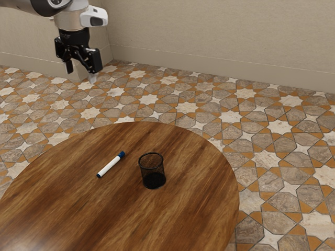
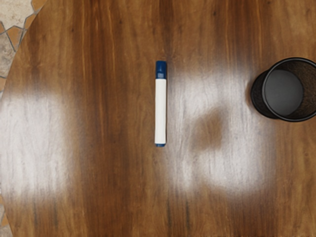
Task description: Put the marker into the pen holder.
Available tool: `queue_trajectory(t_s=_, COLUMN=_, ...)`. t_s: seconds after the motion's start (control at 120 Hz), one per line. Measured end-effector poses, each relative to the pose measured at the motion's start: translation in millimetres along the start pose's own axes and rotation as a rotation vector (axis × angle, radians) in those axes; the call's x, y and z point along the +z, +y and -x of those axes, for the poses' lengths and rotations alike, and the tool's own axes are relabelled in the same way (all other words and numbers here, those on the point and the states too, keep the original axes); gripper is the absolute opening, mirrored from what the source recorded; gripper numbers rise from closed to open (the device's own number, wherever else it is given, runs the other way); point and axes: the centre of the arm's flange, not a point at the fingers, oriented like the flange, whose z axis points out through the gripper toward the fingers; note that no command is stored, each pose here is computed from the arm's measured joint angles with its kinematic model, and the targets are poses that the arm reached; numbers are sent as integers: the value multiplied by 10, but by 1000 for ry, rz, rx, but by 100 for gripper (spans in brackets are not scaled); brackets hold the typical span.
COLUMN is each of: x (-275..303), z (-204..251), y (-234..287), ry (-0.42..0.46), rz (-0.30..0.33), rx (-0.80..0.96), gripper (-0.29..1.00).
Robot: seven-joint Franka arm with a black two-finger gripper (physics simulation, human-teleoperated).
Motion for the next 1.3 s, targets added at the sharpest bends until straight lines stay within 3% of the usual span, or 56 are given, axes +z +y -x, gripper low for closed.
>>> queue_trajectory(t_s=0.308, x=134, z=-7, y=8, ry=-18, rz=36, rx=7, gripper=70)
queue_trajectory(t_s=0.483, x=1717, z=39, y=192, ry=-170, rz=66, rx=34, gripper=70)
queue_trajectory(t_s=0.625, x=2844, z=-29, y=20, ry=-203, rz=101, rx=-17, gripper=70)
queue_trajectory(t_s=0.792, x=3273, z=-147, y=-306, ry=-143, rz=118, rx=-90, gripper=70)
queue_trajectory(t_s=0.983, x=3485, z=-787, y=-483, ry=-29, rz=96, rx=-46, gripper=70)
queue_trajectory(t_s=1.3, x=4077, z=-858, y=-349, ry=-45, rz=158, rx=71, gripper=70)
